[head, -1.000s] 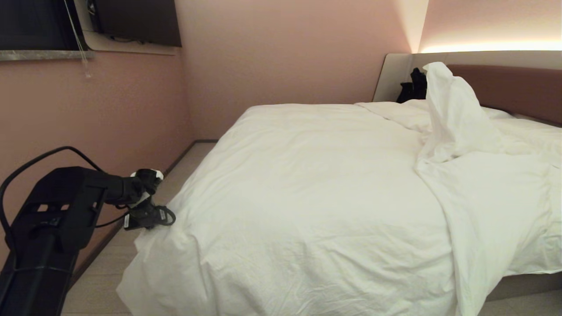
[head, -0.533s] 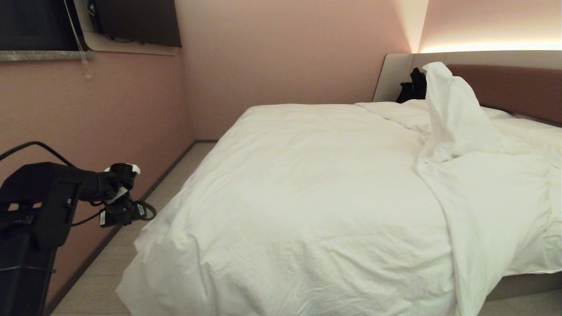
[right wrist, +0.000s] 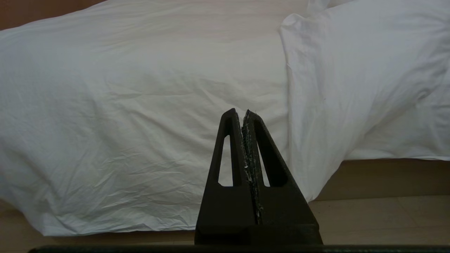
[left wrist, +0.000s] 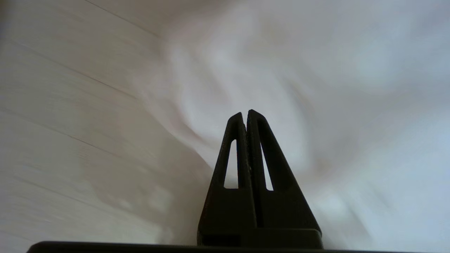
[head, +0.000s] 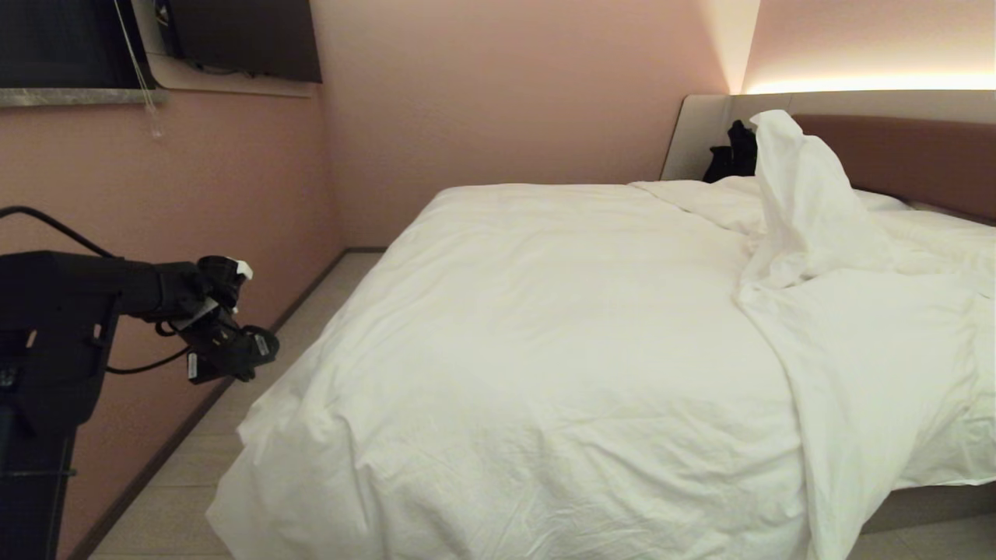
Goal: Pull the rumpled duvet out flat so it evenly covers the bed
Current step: Flatten the corners of the folded blanket
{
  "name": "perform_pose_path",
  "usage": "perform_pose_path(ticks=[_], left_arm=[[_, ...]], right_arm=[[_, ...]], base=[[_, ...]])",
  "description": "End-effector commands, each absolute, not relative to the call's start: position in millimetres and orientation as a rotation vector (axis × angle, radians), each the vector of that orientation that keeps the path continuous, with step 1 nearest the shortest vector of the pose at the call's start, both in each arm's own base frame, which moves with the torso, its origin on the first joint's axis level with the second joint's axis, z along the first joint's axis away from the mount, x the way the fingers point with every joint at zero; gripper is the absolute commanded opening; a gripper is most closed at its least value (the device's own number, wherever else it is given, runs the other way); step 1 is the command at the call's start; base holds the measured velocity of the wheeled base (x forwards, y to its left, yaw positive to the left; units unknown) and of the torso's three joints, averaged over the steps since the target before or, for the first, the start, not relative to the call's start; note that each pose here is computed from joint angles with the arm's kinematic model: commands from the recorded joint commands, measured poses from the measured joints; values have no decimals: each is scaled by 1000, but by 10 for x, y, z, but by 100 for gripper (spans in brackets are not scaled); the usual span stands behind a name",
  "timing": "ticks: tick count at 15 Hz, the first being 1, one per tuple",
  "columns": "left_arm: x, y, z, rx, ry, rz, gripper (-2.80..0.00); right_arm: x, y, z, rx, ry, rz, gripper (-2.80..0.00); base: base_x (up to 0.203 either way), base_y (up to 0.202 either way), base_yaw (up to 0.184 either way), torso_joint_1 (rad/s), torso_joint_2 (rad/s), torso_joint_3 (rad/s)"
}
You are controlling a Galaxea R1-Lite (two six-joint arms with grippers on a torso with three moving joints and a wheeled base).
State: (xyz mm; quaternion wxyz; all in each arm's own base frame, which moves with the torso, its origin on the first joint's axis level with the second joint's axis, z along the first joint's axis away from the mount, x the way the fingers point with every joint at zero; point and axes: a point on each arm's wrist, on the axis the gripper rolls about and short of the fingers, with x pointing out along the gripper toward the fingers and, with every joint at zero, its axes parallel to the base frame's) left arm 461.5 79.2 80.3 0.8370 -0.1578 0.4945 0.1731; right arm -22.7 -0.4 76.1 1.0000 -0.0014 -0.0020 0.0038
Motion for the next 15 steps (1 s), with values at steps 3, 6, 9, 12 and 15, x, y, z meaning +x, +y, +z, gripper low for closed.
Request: perform_pose_path(ticks=[3,6,9,12,15], left_arm=[[4177,514,1461,-504,1176,37,-280],[4034,391,1479,-471,1260,-100,-280],[4104,183,1243,-429,1331,-145,-280],[4176,41,1094,-403,1361,-166,-280],[4233,-58,1015,-381,1353,-182,-280]], right_arm=[[-227,-5,763,-3,-6,8,-280],[-227,-5,763,-3,-6,8,-280],[-227,-5,763,-3,-6,8,-280],[-226,-4,763,-3,-5,8,-280],[-227,-5,763,-3,-6,8,-280]], base=[[0,0,0,0,0,0],[0,0,0,0,0,0],[0,0,0,0,0,0],[0,0,0,0,0,0],[0,0,0,0,0,0]])
